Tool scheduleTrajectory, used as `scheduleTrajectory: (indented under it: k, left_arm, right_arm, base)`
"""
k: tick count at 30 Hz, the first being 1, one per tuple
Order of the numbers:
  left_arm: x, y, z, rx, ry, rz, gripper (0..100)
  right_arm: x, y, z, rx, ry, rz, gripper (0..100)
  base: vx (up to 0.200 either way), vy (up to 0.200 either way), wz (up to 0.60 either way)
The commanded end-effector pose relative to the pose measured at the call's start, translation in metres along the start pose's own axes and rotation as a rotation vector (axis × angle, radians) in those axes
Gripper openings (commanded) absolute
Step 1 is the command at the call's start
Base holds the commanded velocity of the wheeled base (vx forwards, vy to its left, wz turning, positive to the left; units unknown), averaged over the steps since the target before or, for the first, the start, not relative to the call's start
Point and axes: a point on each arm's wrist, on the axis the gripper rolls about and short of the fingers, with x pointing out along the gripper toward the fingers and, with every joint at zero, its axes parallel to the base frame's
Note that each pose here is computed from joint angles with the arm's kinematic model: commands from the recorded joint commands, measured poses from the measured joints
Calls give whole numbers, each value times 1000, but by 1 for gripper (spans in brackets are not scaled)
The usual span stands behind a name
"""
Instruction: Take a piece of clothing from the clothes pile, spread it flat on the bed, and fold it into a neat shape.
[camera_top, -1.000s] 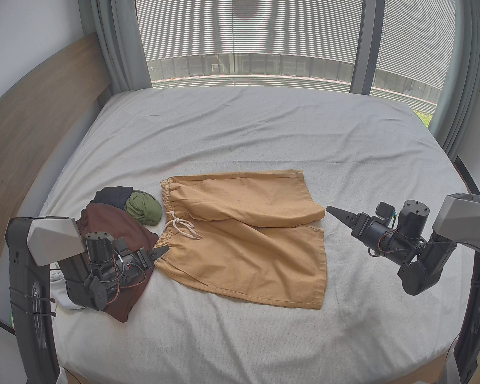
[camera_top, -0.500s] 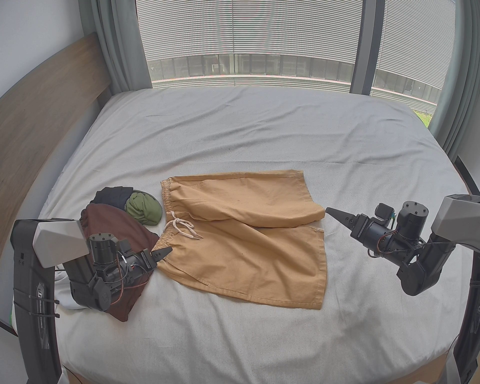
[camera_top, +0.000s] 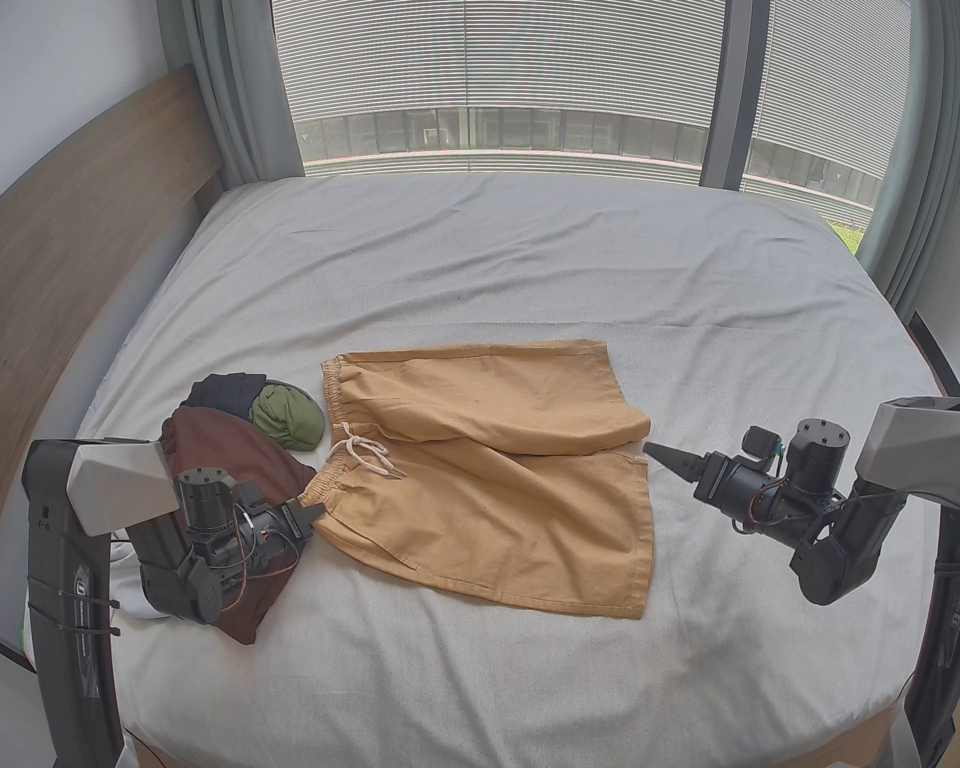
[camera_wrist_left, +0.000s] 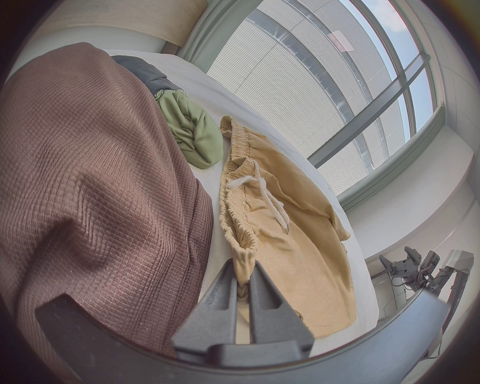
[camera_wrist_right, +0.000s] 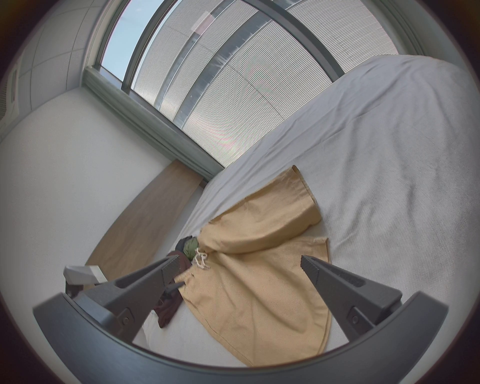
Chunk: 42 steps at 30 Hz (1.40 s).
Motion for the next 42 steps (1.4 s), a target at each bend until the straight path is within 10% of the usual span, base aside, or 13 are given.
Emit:
scheduleTrajectory:
  k: [1, 15, 42]
  left_arm:
    - [-1, -3, -1, 5, -6, -8, 0]
    - [-2, -17, -7, 20, 5, -37, 0]
    - [-3, -13, -3, 22, -15, -36, 0]
  right_arm:
    - [0, -5, -24, -7, 81, -23, 100]
    - [-15, -22, -72, 59, 361, -168, 100]
    - [1, -36, -130, 39, 411, -185, 100]
  base:
    - [0, 0, 0]
    - [0, 0, 0]
    - [0, 0, 0]
